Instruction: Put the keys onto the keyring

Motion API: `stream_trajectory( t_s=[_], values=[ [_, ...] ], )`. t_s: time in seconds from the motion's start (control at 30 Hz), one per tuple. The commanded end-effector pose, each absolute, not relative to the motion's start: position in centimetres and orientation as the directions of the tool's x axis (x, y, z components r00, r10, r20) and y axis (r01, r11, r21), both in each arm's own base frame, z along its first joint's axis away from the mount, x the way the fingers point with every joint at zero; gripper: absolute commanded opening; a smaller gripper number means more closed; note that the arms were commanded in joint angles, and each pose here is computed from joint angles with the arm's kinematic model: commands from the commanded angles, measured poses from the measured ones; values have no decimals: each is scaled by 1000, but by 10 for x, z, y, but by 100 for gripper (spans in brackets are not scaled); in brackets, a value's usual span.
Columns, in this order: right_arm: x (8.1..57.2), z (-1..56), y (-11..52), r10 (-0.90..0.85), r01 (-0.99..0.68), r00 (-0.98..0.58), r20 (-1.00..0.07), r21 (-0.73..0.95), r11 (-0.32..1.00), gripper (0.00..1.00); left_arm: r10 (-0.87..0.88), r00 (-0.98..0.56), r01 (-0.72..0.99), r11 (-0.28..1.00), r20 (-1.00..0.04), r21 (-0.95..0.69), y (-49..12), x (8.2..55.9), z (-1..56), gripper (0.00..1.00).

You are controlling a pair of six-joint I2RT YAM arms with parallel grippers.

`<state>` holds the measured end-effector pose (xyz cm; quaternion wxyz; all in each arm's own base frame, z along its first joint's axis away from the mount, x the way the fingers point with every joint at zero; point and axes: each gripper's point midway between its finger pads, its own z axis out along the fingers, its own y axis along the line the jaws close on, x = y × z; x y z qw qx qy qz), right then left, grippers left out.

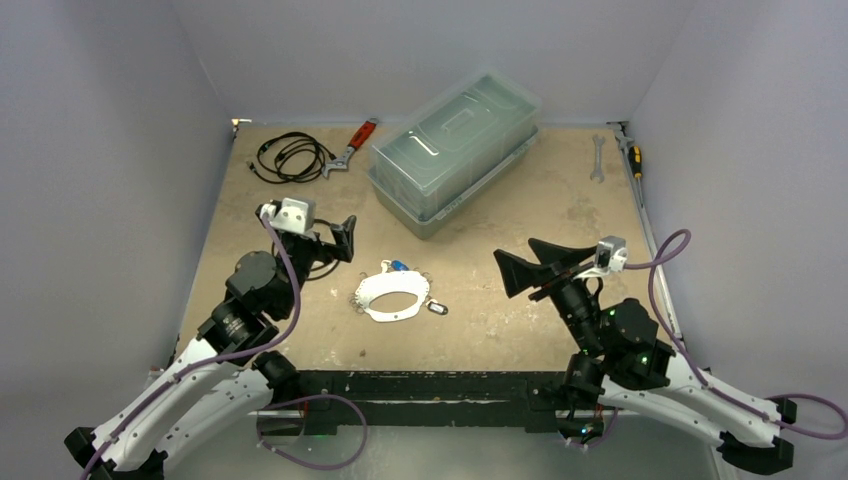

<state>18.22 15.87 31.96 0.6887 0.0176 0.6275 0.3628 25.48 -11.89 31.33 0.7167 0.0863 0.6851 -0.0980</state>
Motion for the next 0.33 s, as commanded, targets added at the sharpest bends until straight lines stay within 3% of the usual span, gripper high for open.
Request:
stream_trajectory(
  t_s=[0.0, 0.3],
  values=[
    [180, 327, 159, 544, -488, -53, -838, 497, 718, 99, -39, 72, 249, 968, -997, -20, -115, 254, 330, 99],
    [194, 320, 167, 470, -415, -75, -879, 456, 787, 99, -44, 76, 245, 969, -996, -24, -113, 253, 331, 99]
  ],
)
